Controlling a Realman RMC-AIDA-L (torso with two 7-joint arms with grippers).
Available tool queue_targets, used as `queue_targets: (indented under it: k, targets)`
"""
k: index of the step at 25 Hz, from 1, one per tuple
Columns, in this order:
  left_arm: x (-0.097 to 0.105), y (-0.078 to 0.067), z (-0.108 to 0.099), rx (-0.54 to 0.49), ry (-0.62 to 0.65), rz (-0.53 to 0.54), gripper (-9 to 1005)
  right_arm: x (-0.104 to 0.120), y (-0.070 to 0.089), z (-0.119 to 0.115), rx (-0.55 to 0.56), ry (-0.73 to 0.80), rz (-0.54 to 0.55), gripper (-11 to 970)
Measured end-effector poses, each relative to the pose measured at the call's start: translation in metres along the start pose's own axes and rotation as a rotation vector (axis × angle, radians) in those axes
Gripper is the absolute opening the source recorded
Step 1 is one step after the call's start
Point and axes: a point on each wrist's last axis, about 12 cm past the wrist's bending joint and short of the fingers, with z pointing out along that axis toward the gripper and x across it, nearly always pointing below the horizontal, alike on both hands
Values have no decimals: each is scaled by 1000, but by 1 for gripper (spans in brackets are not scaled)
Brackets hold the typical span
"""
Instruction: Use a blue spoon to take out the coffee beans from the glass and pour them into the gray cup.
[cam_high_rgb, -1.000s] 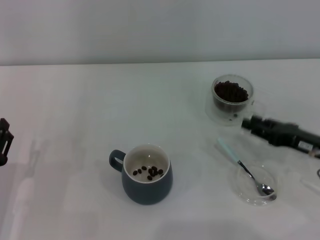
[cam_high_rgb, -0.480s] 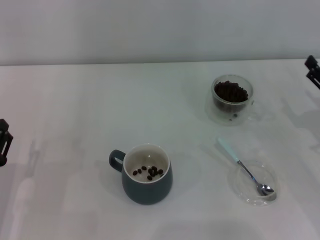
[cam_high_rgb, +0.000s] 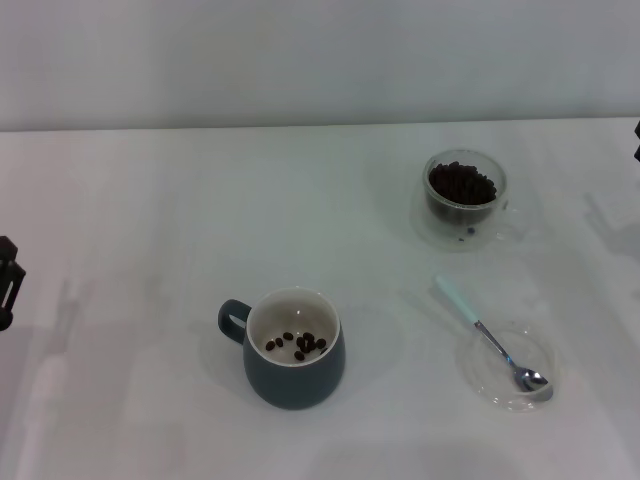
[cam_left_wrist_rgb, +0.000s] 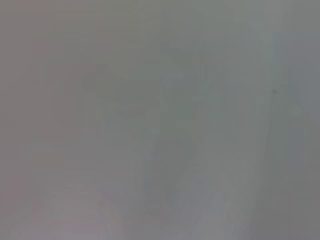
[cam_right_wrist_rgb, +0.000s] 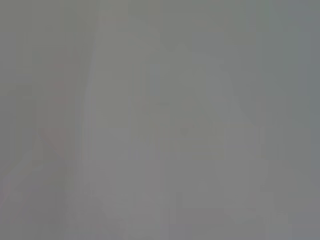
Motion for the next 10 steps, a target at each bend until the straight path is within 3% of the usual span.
queue_targets:
  k: [4,10]
  targets:
    - [0,3,1,3,4,-66,741,1,0,-1,3,9,3,834]
    - [0,3,1,6,6,-67,741,1,1,0,2,7,5,829]
